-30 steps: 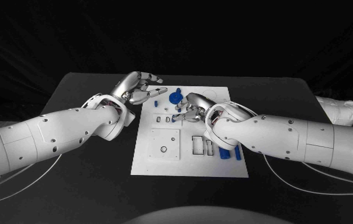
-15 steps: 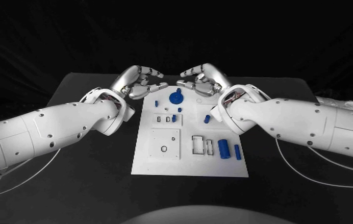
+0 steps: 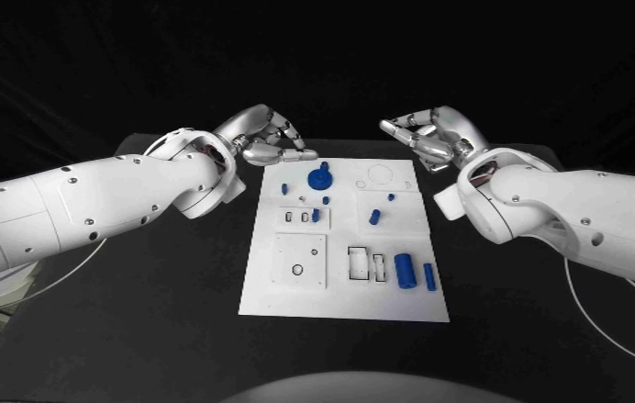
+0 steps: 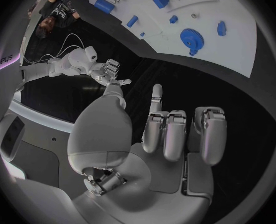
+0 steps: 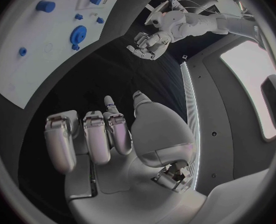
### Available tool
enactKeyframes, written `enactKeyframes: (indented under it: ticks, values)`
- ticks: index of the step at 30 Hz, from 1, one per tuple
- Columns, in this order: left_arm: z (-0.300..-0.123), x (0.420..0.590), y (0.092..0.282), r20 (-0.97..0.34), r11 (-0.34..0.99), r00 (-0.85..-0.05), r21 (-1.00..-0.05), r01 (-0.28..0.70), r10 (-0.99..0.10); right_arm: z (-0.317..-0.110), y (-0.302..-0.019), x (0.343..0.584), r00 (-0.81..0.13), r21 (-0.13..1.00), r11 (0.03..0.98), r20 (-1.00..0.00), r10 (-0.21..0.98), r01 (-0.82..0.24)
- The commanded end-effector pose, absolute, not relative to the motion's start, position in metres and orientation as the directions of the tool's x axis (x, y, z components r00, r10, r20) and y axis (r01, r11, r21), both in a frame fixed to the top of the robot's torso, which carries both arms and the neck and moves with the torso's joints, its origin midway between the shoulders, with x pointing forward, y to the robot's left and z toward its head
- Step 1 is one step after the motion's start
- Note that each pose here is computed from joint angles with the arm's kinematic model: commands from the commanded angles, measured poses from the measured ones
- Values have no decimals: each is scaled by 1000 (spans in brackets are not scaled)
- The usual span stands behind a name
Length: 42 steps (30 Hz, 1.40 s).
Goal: Assemble the parts on the task board
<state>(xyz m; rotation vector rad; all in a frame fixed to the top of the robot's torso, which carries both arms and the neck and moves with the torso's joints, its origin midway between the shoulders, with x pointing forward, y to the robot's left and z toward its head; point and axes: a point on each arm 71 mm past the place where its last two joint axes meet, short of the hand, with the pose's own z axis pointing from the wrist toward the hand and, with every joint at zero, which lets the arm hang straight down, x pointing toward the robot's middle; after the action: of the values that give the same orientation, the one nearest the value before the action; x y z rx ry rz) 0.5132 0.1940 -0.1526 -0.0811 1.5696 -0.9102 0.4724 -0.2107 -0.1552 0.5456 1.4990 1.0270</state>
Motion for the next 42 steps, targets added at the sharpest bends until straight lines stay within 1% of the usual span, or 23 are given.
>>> enactKeyframes:
  ticks: [1, 7, 12, 15, 16, 19, 30, 36, 42]
  values:
    - [-167, 514, 189, -839, 797, -384, -512, 321, -385, -164, -216, 466, -322, 890, 441, -455, 830, -118]
    - [-173, 515, 181, -840, 848, -443, -457, 268, -312, -170, -235, 457, -331, 893, 446, -440, 835, -61]
    - [-179, 515, 172, -826, 867, -505, -424, 262, -251, -175, -245, 454, -337, 888, 460, -438, 833, -16]
    - [-182, 515, 167, -806, 868, -547, -421, 263, -225, -179, -248, 453, -343, 881, 473, -442, 829, 5]
    - [-184, 514, 165, -791, 865, -571, -429, 261, -220, -181, -250, 453, -346, 876, 481, -447, 825, 16]
    - [-186, 513, 162, -768, 855, -602, -449, 260, -220, -184, -253, 453, -351, 868, 496, -455, 819, 32]
    - [-191, 513, 159, -720, 853, -670, -455, 255, -183, -195, -259, 453, -367, 845, 529, -470, 803, 77]
    - [-192, 516, 159, -724, 857, -662, -451, 247, -191, -197, -260, 453, -375, 831, 551, -487, 789, 81]
    - [-195, 516, 156, -721, 878, -676, -412, 242, -153, -199, -260, 452, -385, 822, 562, -491, 781, 91]
